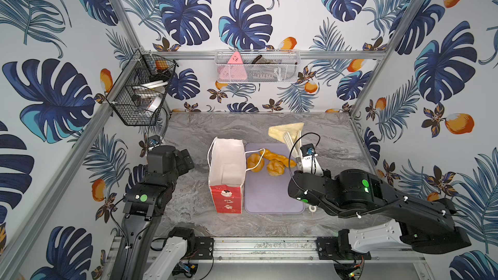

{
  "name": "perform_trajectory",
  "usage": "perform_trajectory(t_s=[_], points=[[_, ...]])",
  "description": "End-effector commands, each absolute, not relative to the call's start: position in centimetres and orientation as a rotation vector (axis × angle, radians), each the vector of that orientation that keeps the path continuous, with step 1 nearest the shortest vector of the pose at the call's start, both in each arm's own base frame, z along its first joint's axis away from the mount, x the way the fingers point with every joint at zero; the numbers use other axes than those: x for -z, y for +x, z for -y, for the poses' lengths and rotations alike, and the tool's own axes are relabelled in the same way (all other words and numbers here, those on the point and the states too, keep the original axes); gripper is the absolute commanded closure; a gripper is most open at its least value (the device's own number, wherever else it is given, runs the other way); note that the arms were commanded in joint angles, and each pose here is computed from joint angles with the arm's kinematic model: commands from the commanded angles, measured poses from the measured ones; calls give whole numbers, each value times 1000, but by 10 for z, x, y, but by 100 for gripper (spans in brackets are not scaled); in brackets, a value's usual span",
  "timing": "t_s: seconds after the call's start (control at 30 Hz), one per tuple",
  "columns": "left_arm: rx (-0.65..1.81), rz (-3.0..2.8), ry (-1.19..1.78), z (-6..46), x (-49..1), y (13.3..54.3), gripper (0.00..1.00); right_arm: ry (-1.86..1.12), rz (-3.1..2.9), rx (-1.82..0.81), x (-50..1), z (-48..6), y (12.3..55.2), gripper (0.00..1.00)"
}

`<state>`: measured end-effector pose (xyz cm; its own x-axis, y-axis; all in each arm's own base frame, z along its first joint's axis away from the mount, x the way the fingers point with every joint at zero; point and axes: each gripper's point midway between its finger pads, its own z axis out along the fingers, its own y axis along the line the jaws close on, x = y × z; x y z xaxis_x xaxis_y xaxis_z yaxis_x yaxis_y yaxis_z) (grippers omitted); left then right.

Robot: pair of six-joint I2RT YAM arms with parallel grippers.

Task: Pack bread into a paper bag
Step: Place the fake bread in the paper bag.

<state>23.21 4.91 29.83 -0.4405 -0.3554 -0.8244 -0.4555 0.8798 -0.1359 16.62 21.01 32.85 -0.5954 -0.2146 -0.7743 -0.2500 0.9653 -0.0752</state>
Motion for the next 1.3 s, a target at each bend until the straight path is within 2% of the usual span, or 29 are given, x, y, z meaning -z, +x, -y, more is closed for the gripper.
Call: perform_trajectory(t_s=[0.0,0.4,0.63,0.87,0.97,1.13,1.27], points=[[-136,-2073,-574,-50,-301,230,1,-367,-2188,-84,-340,-229,170,100],[-139,-2071,-579,-50,-300,227,1,-536,-2130,-157,-363,-284,166,100],[-143,-2072,-583,-51,-299,227,1,-680,-2149,-153,-343,-318,141,100],[-145,-2072,-584,-51,-298,228,1,-699,-2204,-125,-318,-315,134,100],[-138,-2074,-584,-50,-297,230,1,-708,-2204,-130,-318,-316,133,93],[-132,-2073,-584,-49,-297,231,1,-742,-2194,-118,-318,-321,132,87],[-138,-2076,-589,-50,-296,230,1,-773,-2181,-117,-319,-325,131,77]])
